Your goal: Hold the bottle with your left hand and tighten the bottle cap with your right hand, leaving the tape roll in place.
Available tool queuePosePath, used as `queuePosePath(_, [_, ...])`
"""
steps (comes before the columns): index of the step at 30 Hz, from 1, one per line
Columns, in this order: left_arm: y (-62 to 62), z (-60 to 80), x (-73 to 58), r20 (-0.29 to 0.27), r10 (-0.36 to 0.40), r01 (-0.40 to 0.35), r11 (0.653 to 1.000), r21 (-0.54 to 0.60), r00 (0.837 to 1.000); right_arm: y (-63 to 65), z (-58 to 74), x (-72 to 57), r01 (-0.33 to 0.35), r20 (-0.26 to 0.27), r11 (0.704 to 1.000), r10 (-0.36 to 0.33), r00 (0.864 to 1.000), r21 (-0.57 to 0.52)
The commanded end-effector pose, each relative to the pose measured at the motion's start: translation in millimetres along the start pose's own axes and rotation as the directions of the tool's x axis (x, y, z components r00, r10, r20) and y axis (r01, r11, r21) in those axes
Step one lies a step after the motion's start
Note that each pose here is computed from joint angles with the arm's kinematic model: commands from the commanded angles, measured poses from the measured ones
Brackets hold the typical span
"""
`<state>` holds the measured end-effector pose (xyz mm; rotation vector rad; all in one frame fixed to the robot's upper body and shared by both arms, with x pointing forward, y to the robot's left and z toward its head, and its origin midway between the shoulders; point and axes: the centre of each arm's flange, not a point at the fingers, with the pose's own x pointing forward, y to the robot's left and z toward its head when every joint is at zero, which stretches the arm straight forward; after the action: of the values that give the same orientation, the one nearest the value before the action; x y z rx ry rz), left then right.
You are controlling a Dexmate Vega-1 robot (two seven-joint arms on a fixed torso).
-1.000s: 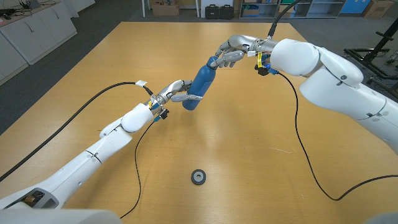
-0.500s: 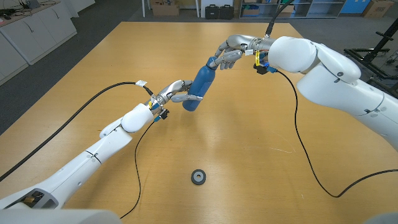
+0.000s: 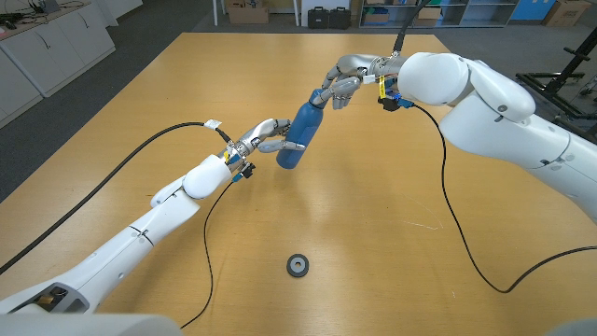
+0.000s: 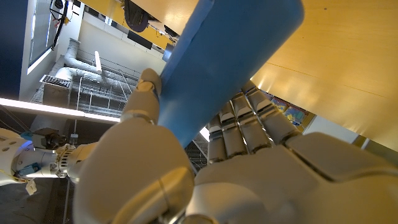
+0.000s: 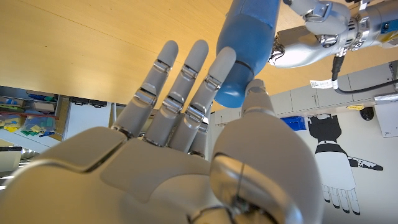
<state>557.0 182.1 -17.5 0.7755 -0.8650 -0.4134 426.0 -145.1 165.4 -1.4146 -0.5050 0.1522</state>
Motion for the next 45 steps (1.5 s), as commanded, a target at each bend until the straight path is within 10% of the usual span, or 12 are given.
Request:
queuePosePath(1, [-2.3, -0.3, -0.7, 0.003, 0.012, -0.012, 1.0, -0.013, 1.0, -3.5, 0.1, -4.4, 0.023, -0.035, 1.0, -0.022, 0.999, 0.012])
queuePosePath(45, [-5.3, 6.7, 9.1, 0.026, 0.009, -0.008, 1.0, -0.018, 1.0, 1.5, 5.9, -4.1, -0.003, -0.054, 0.999, 0.005, 0.999, 0.036])
